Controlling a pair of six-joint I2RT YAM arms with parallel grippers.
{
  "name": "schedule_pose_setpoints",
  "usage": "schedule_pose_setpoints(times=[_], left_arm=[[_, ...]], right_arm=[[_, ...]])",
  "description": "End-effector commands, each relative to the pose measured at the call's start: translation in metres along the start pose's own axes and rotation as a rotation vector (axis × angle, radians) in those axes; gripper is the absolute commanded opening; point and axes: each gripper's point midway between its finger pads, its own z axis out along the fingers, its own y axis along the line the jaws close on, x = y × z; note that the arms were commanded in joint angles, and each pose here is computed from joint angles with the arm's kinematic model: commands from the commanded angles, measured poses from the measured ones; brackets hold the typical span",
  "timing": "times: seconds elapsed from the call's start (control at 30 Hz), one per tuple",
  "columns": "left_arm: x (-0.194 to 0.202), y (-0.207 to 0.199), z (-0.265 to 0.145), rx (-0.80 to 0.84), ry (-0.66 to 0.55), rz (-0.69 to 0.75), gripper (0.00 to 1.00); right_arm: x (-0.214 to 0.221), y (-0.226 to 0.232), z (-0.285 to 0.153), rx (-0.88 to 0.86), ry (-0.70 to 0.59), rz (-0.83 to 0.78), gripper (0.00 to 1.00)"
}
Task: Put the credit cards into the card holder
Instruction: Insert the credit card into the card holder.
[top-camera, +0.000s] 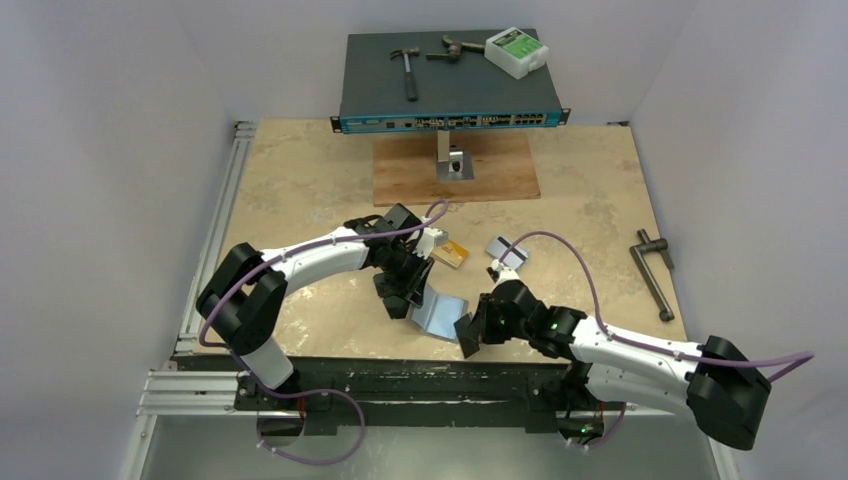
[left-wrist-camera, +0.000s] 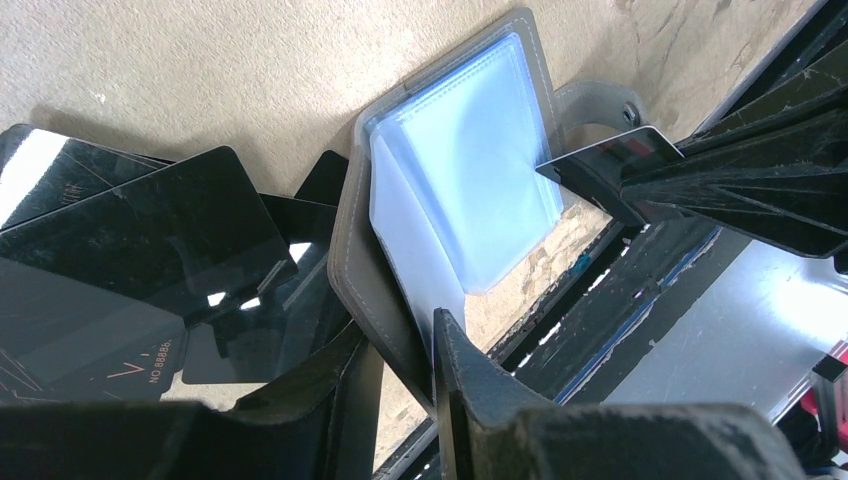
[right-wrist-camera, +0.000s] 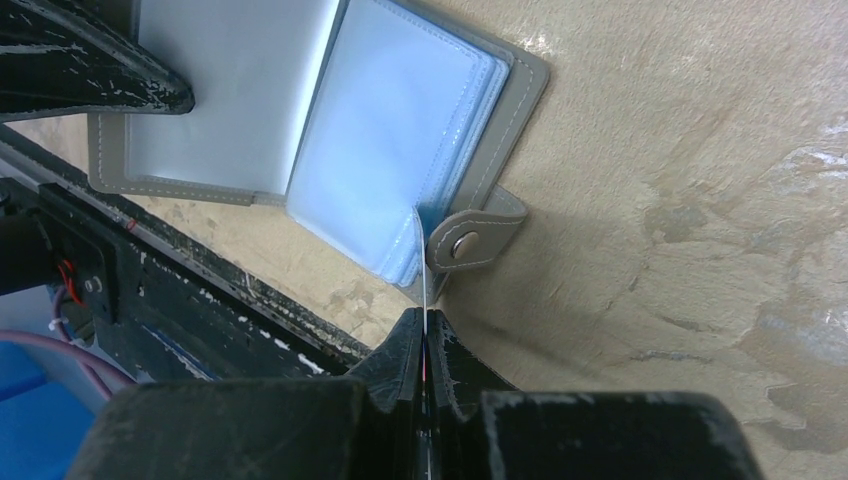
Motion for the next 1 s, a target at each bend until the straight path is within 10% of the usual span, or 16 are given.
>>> schedule_pose_setpoints(times=[0.0,0.33,0.6,0.97], left_arm=[[-0.021,-0.014,-0.014,0.033,-0.076,0.055,0.23],[-0.022,-0.015,-0.014,0.037,-0.081,0.059,0.25],[-0.019,-0.021,-0.014,0.073,-0.079,0.051,0.57],[-0.020,-0.025,-0.015,0.101,-0.079,0.041,0.59]], right_arm=[[-0.003,0.003,0.000,-0.017,-0.013,-0.004,0.00],[-0.007,0.011,0.010,-0.049,-0.015,-0.008,0.00],[-0.024,0.028,0.013,-0.095,-0.053,-0.038,0.00],[-0.036,0.037,0.019,-0.155,-0.069,-0.039,0.00]])
